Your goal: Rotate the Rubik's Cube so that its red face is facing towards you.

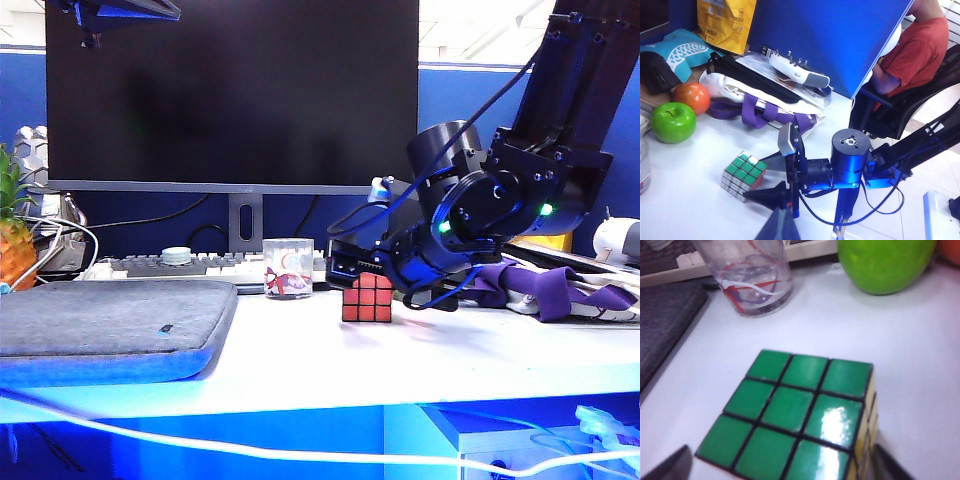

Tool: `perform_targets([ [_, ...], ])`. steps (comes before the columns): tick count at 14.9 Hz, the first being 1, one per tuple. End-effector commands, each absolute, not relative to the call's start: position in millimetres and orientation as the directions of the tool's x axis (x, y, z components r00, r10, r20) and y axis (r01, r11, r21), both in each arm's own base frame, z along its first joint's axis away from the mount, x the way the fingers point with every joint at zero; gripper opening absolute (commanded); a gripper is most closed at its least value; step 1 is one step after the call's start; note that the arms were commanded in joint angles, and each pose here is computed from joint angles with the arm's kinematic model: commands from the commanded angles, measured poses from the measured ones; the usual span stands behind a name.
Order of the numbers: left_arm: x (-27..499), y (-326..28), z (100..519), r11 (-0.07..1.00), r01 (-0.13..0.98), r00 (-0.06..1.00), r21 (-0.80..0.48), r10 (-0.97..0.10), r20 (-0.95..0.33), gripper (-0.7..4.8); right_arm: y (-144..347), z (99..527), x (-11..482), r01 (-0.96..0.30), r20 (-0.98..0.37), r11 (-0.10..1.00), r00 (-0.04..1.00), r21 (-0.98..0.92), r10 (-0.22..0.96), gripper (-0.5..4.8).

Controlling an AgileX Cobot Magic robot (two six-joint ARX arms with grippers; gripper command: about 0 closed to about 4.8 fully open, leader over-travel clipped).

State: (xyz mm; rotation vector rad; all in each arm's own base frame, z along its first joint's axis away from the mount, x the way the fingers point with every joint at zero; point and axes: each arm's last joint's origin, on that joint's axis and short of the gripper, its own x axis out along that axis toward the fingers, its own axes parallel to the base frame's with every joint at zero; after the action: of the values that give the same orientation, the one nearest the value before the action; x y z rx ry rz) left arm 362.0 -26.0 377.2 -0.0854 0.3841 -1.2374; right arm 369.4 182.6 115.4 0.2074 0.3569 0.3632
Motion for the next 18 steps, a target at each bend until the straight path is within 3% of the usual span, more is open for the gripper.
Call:
perform_targets([
  [1, 360, -32, 380, 0.314, 0.913, 0.256, -0.261, -0.938, -0.232, -0.04, 184, 121, 369, -0.324, -0.297, 0.901, 0.864, 0.289, 0.406, 4.79],
  [4, 359, -37, 380, 0.299, 0.916, 0.24, -0.267, -0.942, -0.234, -0.04, 181, 137, 374, -0.314, -0.359, 0.914, 0.847, 0.258, 0.392, 4.79],
  [6, 359, -39, 380, 0.295, 0.917, 0.235, -0.268, -0.944, -0.233, -0.04, 182, 168, 396, -0.333, -0.497, 0.905, 0.757, 0.266, 0.425, 4.79],
  [9, 359, -39, 380, 0.297, 0.912, 0.235, -0.283, -0.944, -0.233, -0.04, 182, 223, 423, -0.338, -0.534, 0.9, 0.725, 0.276, 0.436, 4.79],
  [12, 359, -39, 380, 0.292, 0.911, 0.229, -0.292, -0.946, -0.229, -0.04, 167, 244, 443, -0.3, -0.675, 0.9, 0.596, 0.315, 0.435, 4.79],
  [16, 357, -39, 378, 0.293, 0.902, 0.224, -0.317, -0.945, -0.237, -0.04, 156, 301, 456, -0.303, -0.662, 0.891, 0.597, 0.338, 0.454, 4.79],
  [18, 357, -38, 376, 0.345, 0.881, 0.258, -0.325, -0.924, -0.282, -0.04, 156, 302, 460, -0.299, -0.716, 0.892, 0.534, 0.338, 0.45, 4.79],
])
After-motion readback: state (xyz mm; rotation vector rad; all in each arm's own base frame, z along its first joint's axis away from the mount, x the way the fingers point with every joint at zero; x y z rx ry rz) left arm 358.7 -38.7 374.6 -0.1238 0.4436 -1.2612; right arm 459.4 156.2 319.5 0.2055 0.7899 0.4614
